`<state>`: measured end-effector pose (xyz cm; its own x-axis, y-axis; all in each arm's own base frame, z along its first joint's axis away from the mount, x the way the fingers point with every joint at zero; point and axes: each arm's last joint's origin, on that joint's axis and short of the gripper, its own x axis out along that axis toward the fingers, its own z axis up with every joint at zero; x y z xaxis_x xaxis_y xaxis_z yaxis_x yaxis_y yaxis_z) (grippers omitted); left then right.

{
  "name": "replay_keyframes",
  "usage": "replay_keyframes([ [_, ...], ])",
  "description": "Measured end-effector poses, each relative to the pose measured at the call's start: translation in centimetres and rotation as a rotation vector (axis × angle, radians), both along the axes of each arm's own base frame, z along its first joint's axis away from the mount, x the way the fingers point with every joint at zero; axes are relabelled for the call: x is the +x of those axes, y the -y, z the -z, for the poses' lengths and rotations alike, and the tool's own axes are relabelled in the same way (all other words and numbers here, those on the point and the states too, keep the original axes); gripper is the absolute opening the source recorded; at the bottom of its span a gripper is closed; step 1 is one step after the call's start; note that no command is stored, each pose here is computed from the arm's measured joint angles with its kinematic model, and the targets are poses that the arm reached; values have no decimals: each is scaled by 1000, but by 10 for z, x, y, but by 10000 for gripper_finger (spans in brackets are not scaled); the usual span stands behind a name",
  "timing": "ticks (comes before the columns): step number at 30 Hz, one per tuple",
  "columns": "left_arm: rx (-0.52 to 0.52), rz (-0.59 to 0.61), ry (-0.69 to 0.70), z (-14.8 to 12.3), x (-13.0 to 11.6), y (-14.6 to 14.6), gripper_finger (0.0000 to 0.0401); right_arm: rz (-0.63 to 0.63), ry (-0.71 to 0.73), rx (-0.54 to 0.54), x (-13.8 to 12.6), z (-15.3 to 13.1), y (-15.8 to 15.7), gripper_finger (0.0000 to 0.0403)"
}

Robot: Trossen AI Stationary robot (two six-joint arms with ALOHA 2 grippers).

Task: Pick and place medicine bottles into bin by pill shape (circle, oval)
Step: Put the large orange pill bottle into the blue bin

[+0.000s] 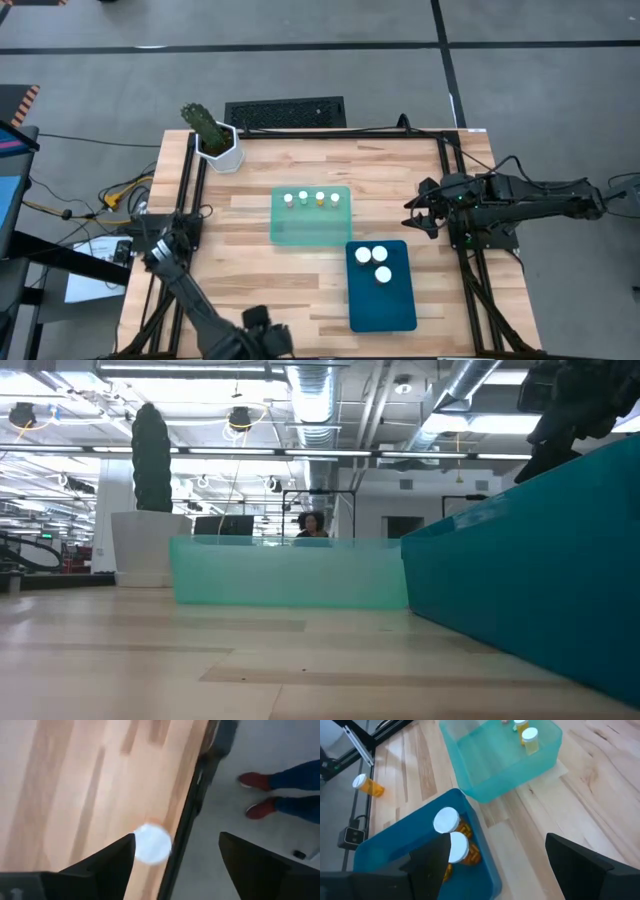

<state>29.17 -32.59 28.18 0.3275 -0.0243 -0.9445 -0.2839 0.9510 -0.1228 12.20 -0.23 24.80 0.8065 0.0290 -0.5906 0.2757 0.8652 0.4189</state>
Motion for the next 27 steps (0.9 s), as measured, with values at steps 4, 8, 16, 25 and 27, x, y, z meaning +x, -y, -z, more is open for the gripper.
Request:
replay_keyframes([
  [4, -23, -24, -31, 15, -9, 10, 308, -6, 1, -10, 0, 0, 0, 333],
  [8, -15, -15, -90, 31, -12, 9, 333, -6, 2, -13, 0, 0, 0, 333],
  [16, 11, -3, -67, 57, -11, 9, 352, -7, 1, -14, 0, 0, 0, 333],
  [25, 84, 37, -92, 79, -11, 1, 353, -7, 0, -14, 0, 0, 0, 333],
  [27, 93, 49, -89, 80, -10, -1, 352, -6, -1, -13, 0, 0, 0, 333],
])
